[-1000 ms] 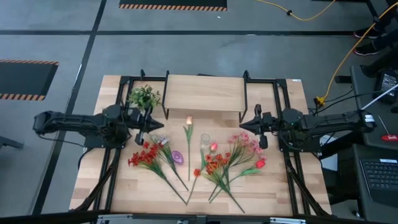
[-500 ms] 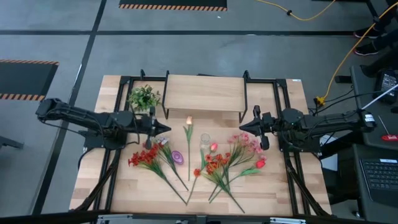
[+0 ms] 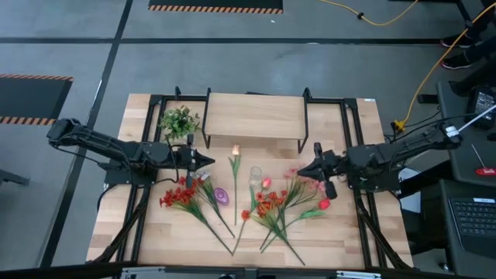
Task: Pick and place flowers into a vace then onto a shelf
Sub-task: Put the right orange flowers into the transparent vase
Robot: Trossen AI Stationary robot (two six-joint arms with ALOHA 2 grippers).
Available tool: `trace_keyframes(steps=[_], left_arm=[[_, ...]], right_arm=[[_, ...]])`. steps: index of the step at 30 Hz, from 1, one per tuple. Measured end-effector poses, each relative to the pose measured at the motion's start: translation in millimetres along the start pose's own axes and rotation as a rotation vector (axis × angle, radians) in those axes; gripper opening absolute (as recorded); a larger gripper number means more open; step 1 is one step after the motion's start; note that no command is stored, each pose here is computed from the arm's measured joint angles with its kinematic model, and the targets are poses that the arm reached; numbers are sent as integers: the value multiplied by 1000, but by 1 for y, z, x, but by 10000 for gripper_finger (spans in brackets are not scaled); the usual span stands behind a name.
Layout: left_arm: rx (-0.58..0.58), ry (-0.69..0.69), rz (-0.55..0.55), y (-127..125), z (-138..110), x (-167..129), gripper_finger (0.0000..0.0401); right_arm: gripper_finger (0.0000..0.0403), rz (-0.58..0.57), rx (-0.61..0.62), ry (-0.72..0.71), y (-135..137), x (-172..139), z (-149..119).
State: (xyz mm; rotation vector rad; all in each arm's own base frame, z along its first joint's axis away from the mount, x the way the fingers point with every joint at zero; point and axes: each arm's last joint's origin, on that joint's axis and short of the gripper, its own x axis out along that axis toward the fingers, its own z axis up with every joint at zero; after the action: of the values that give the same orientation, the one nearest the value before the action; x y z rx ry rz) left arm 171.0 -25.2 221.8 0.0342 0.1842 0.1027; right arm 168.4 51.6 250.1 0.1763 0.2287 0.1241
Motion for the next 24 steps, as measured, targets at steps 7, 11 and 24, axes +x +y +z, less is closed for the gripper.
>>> trace_keyframes(steps=[7, 11, 24], left_arm=[[13, 15, 1, 0, -3, 0, 6], [23, 19, 35, 1, -3, 0, 6], [22, 16, 36, 1, -3, 0, 4]], right_arm=[[1, 35, 21, 147, 37, 23, 12], [1, -70, 61, 287, 58, 33, 14], [0, -193, 204, 579, 136, 66, 12]])
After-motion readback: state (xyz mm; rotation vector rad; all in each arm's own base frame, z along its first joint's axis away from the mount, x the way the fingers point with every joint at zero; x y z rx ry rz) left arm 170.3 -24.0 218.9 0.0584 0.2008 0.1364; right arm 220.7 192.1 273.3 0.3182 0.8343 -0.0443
